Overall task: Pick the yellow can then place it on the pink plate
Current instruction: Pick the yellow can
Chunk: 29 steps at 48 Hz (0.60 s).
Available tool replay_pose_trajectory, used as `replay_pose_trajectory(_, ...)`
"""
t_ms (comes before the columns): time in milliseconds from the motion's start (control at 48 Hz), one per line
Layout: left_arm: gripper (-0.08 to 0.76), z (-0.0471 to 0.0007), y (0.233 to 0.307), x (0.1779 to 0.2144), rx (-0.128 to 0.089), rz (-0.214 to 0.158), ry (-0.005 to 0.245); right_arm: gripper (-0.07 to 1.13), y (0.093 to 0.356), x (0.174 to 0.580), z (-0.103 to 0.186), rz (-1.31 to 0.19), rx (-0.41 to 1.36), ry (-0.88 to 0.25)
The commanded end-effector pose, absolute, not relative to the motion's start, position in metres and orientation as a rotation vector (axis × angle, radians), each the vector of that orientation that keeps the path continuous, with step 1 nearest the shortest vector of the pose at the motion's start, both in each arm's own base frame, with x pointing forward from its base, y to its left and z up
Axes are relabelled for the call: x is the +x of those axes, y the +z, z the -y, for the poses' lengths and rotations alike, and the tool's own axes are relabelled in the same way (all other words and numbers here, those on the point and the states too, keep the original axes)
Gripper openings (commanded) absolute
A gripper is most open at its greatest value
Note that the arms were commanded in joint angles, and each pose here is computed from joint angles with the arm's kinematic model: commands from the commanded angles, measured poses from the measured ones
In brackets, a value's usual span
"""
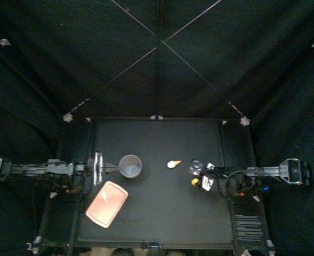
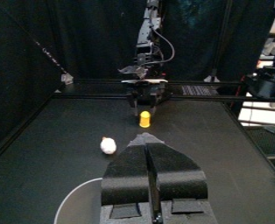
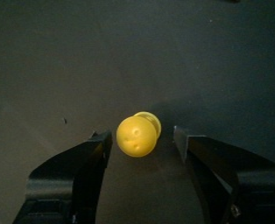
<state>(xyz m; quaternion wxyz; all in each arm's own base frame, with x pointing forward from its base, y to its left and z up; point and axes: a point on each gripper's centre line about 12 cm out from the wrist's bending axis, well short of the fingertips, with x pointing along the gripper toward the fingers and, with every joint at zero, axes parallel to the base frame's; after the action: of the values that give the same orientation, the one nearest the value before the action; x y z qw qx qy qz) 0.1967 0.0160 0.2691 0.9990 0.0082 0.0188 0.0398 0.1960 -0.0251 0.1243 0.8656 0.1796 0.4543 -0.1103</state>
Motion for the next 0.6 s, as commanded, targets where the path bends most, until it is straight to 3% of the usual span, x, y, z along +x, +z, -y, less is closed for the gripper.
replay_pose_trajectory(21,0.007,-0.017,0.2746,0.1984,0.02,-0.022,0.084,0.92,0.127,0.202,0.024,-0.932,0.378,-0.225)
replay_pose_trajectory(333,0.007,-0.0169,0.273,0.1979,0.02,-0.025,0.083,0.9,0.118,0.205,0.024,-0.947,0.373,-0.232)
replay_pose_trajectory(604,0.007,-0.0169,0.2733,0.1976,0.02,-0.024,0.083,0.78,0.107,0.206,0.025,-0.987,0.373,-0.242)
